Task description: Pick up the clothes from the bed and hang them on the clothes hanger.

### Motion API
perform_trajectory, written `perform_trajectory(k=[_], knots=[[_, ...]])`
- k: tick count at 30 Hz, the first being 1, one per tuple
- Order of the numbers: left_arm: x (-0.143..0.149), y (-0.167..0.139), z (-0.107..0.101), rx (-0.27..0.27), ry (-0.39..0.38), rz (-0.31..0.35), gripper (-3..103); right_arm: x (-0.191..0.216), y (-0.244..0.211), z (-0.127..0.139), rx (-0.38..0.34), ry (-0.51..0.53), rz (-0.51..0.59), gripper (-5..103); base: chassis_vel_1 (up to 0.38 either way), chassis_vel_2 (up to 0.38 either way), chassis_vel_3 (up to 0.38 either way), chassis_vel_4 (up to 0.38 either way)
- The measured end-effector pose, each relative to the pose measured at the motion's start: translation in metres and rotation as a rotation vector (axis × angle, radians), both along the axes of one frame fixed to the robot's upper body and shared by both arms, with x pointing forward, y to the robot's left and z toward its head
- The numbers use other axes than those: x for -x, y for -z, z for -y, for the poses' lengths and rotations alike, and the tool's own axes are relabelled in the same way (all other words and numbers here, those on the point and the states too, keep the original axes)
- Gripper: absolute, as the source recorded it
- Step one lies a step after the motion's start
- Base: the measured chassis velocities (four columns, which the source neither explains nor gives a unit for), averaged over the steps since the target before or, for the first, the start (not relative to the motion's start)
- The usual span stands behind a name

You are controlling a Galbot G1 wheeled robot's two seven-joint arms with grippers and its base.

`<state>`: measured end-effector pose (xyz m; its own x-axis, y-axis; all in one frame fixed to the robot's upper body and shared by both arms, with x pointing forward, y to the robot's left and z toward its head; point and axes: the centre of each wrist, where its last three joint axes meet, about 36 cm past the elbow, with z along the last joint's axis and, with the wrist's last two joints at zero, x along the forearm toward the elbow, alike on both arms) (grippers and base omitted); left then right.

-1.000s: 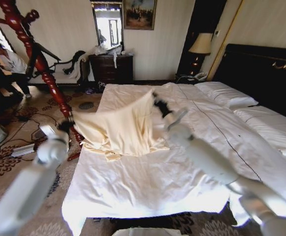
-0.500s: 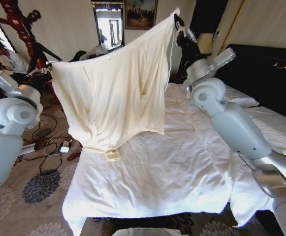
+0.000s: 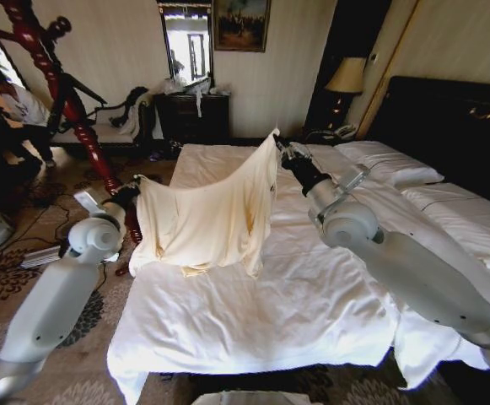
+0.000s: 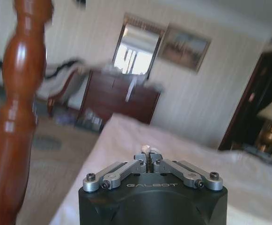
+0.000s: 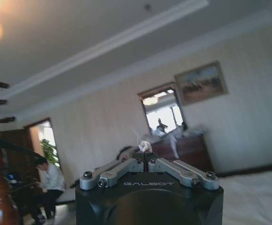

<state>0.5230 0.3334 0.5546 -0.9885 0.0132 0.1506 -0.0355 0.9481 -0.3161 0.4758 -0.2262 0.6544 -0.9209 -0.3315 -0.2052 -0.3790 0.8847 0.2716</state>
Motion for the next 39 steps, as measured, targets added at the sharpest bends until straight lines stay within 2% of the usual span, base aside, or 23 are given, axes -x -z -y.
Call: perform_trajectory(k=[2,3,7,9,10,11,12,13,14,16,17,18,20,21,22,26,27,28,31,33,34,37,39], knots=[[0.000,0.011,0.009,0.004,0.001,-0.087,2,0.000,-0.004,0.001,-0.005,0.034,-0.041,0,0.000,0.000,0.000,0.000],[0.000,0.011,0.009,0.004,0.001,-0.087,2,0.000,-0.004,0.001,-0.005,0.034,-0.041,0,0.000,0.000,0.000,0.000],[0.021,0.017,0.021,-0.029,-0.007,-0.309,18,0.007,-0.013,0.003,0.004,0.058,-0.038,0,0.000,0.000,0.000,0.000],[0.041,0.008,0.017,-0.088,-0.008,-0.323,28,0.009,-0.017,0.003,0.006,0.055,-0.013,0,0.000,0.000,0.000,0.000],[0.041,0.008,0.017,-0.088,-0.008,-0.323,28,0.009,-0.017,0.003,0.006,0.055,-0.013,0,0.000,0.000,0.000,0.000],[0.049,0.003,0.014,-0.120,-0.015,-0.310,28,0.010,-0.018,0.001,0.007,0.051,-0.001,0,0.000,0.000,0.000,0.000],[0.060,-0.007,0.008,-0.180,-0.017,-0.256,39,0.011,-0.019,0.000,0.007,0.046,0.015,0,0.000,0.000,0.000,0.000],[0.066,-0.014,0.005,-0.216,-0.014,-0.206,39,0.011,-0.019,-0.001,0.006,0.043,0.025,0,0.000,0.000,0.000,0.000],[0.066,-0.014,0.005,-0.216,-0.014,-0.206,39,0.011,-0.019,-0.001,0.006,0.043,0.025,0,0.000,0.000,0.000,0.000],[0.075,-0.031,-0.004,-0.297,0.000,-0.063,50,0.013,-0.020,-0.003,0.002,0.037,0.051,0,0.000,0.000,0.000,0.000],[0.075,-0.031,-0.004,-0.297,0.000,-0.063,50,0.013,-0.020,-0.003,0.002,0.037,0.051,0,0.000,0.000,0.000,0.000],[0.080,-0.047,-0.010,-0.339,0.016,0.060,56,0.013,-0.020,-0.005,-0.006,0.033,0.075,0,0.000,0.000,0.000,0.000],[0.086,-0.081,-0.021,-0.390,0.021,0.210,66,0.011,-0.019,-0.009,-0.030,0.017,0.111,0,0.000,0.000,0.000,0.000],[0.087,-0.097,-0.026,-0.405,0.015,0.253,66,0.011,-0.018,-0.011,-0.042,0.010,0.117,0,0.000,0.000,0.000,0.000],[0.087,-0.097,-0.026,-0.405,0.015,0.253,66,0.011,-0.018,-0.011,-0.042,0.010,0.117,0,0.000,0.000,0.000,0.000],[0.087,-0.152,-0.049,-0.465,-0.015,0.334,88,0.007,-0.016,-0.023,-0.077,-0.010,0.131,0,0.000,0.000,0.000,0.000],[0.086,-0.162,-0.054,-0.478,-0.028,0.346,88,0.006,-0.016,-0.024,-0.078,-0.012,0.132,0,0.000,0.000,0.000,0.000],[0.086,-0.162,-0.054,-0.478,-0.028,0.346,88,0.006,-0.016,-0.024,-0.078,-0.012,0.132,0,0.000,0.000,0.000,0.000],[0.078,-0.199,-0.077,-0.502,-0.092,0.348,99,0.005,-0.015,-0.024,-0.074,-0.012,0.140,0,0.000,0.000,0.000,0.000],[0.071,-0.219,-0.099,-0.482,-0.145,0.326,100,0.004,-0.014,-0.025,-0.070,-0.012,0.143,0,0.000,0.000,0.000,0.000],[0.071,-0.219,-0.099,-0.482,-0.145,0.326,100,0.004,-0.014,-0.025,-0.070,-0.012,0.143,0,0.000,0.000,0.000,0.000],[0.058,-0.244,-0.146,-0.392,-0.242,0.263,100,0.004,-0.010,-0.029,-0.065,-0.017,0.148,0,0.000,0.000,0.000,0.000],[0.055,-0.249,-0.158,-0.364,-0.260,0.248,100,0.004,-0.009,-0.030,-0.063,-0.019,0.149,0,0.000,0.000,0.000,0.000]])
